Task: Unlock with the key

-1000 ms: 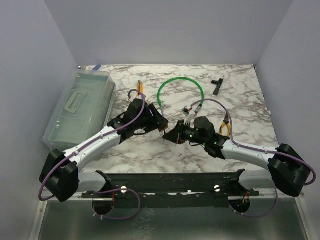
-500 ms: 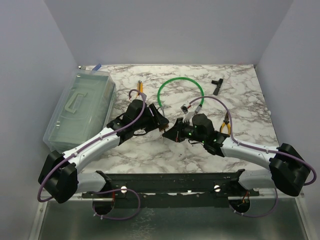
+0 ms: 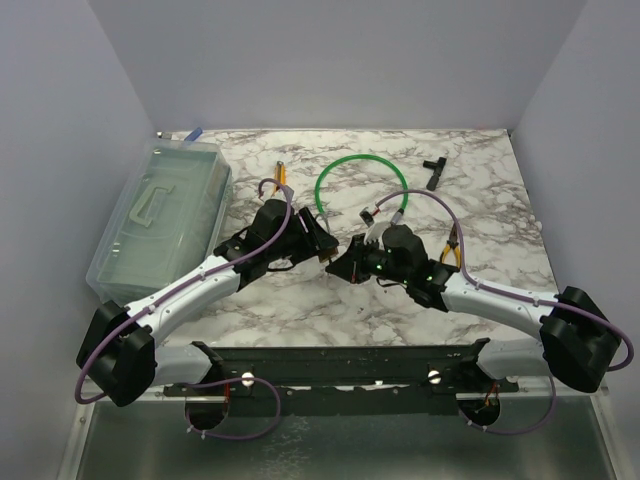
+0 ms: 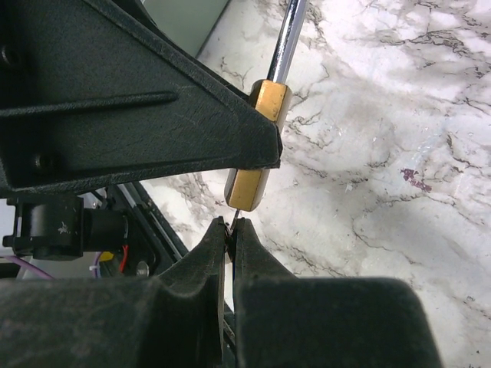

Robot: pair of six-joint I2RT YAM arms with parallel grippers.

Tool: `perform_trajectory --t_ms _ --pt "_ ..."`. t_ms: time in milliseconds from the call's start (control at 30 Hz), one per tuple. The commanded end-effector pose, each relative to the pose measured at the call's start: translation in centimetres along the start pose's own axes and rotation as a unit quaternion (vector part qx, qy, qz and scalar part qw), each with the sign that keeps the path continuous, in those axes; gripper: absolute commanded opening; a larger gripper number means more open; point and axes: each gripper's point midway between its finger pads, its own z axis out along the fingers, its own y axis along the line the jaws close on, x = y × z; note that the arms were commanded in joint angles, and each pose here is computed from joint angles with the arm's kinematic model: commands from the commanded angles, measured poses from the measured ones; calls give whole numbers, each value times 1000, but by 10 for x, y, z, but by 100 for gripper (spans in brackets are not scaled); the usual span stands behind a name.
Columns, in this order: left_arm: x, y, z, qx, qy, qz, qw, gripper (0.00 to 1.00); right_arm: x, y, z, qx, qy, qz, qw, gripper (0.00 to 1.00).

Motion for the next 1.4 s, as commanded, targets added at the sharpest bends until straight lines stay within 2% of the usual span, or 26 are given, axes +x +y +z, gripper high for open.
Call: perform_trajectory --t_ms 0,400,533,767,867,967,1100,1367 --pt "7 -26 -10 51 18 8 999 0 -33 -7 4 30 -55 -21 998 0" --pt "19 -21 -4 43 36 -24 998 0 -55 -17 4 69 -100 -31 992 0" --pt "13 -15 0 30 18 -28 999 0 -55 -17 5 71 -92 -39 992 2" --pt "-10 -7 9 5 -28 -49 998 0 -41 -13 -7 59 -62 -48 995 41" --pt "-16 -8 13 5 -38 -53 998 0 -32 -12 -13 54 -46 -48 996 52" --pt "-20 -9 17 4 -44 -59 997 0 -24 -13 -18 52 -34 -44 997 57" --pt "-22 -9 22 5 -49 -65 997 0 -15 -14 -21 46 -26 -35 998 56" --pt "-21 -11 26 14 -46 -70 996 0 -5 -13 -11 31 -8 -29 999 45"
